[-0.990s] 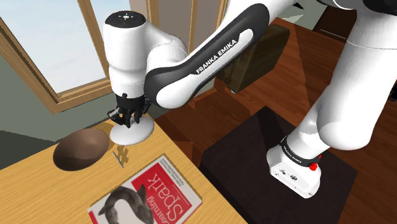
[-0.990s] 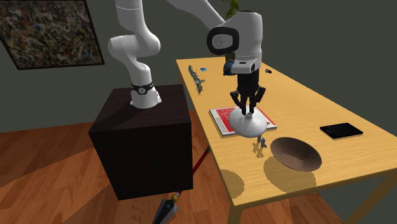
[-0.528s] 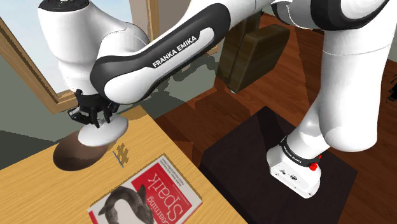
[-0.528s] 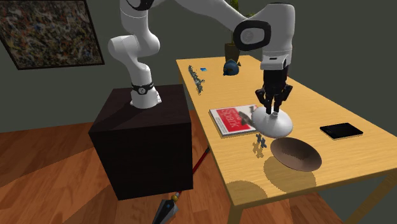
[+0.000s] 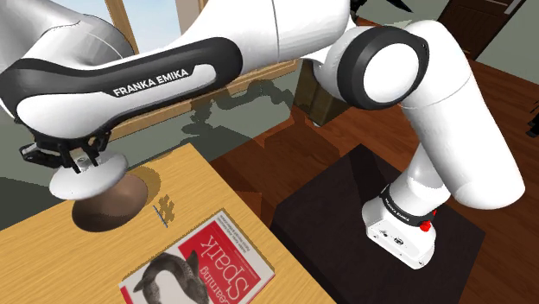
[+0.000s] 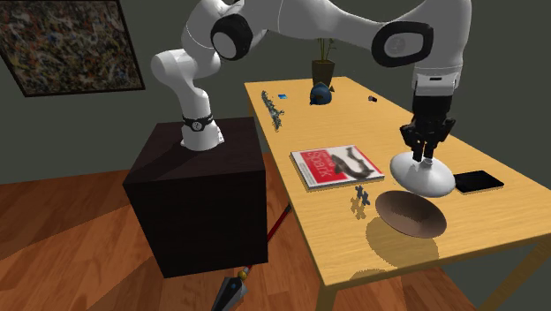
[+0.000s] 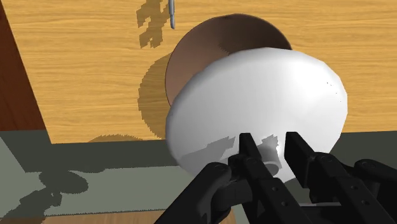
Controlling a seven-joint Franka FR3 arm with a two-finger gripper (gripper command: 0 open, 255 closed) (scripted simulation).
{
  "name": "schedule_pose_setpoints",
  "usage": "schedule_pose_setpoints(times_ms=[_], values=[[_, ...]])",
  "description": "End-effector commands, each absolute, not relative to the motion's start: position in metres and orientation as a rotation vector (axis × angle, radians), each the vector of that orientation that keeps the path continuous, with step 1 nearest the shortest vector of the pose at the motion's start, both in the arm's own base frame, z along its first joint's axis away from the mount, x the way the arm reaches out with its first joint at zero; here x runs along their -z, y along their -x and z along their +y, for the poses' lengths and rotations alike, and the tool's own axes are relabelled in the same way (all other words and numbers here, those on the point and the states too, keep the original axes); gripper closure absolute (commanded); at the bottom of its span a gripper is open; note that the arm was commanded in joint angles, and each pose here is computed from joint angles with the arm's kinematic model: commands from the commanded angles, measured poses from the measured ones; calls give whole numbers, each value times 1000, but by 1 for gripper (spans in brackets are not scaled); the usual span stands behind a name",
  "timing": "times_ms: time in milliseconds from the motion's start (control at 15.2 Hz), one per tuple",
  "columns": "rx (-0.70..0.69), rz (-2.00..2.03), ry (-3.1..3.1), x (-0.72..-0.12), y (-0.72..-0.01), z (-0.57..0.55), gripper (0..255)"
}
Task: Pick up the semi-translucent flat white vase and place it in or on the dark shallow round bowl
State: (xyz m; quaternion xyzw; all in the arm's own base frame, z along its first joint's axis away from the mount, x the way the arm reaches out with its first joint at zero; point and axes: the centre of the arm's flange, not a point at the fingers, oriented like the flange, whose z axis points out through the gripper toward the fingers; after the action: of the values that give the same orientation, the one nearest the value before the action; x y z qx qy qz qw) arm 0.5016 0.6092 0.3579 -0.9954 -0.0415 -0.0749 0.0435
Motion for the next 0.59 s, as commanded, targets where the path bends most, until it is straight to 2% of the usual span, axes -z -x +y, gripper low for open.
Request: schedule_pose_setpoints(times_ms=[0,528], values=[[229,-123,3045,-356,-505,616,255],[229,-123,3045,-313,-505,616,255]])
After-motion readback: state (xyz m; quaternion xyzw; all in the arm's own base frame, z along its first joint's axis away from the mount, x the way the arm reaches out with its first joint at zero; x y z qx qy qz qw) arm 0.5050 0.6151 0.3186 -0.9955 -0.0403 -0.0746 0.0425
